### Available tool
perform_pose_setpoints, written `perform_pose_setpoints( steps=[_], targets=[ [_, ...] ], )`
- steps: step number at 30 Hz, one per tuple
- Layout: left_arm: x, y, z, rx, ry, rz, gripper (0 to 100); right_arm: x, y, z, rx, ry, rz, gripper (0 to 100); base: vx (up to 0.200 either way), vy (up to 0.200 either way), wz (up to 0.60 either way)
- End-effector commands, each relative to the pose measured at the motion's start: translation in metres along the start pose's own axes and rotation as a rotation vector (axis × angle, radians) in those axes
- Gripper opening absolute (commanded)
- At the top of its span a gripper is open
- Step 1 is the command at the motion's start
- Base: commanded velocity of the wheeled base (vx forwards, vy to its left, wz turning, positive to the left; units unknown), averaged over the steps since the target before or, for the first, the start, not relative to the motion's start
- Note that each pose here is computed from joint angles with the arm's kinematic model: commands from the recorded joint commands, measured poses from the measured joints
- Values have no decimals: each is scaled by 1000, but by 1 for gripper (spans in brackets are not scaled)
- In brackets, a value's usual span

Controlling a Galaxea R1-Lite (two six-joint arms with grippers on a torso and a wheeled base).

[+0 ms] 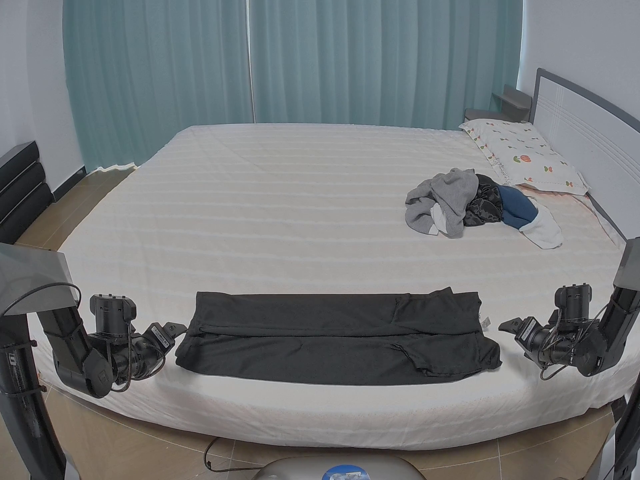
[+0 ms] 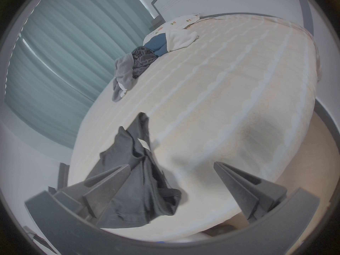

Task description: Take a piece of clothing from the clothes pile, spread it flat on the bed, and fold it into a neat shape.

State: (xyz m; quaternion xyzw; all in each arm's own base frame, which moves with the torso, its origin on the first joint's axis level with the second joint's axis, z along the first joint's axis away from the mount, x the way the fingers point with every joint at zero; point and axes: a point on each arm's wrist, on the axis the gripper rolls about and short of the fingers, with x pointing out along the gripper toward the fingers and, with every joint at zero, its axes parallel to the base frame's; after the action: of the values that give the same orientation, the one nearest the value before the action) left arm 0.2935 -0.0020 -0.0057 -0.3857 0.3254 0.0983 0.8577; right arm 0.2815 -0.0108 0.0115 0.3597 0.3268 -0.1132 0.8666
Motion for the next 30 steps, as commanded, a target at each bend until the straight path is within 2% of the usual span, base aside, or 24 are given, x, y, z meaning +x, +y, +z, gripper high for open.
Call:
perform_pose_setpoints(
  steps=[1,7,12,17,20,30],
  targets=[
    [-1,-2,0,0,-1,-6,100,-6,6,4,5,-12,34,100,200,0,0],
    [0,-6,2,1,-9,-25,100,-6,6,2,7,28,72,100,200,0,0],
    [2,-15,3,9,-15,-56,100,-10,12,3,83,53,123,100,0,0,0],
    [-5,-32,2,34,-18,-105,100,-11,15,2,86,56,132,100,0,0,0],
    [-5,-41,-6,67,20,-111,100,-12,15,0,84,61,131,100,0,0,0],
    [3,-40,-20,92,79,-80,100,-14,17,-1,78,63,137,100,0,0,0]
  ],
)
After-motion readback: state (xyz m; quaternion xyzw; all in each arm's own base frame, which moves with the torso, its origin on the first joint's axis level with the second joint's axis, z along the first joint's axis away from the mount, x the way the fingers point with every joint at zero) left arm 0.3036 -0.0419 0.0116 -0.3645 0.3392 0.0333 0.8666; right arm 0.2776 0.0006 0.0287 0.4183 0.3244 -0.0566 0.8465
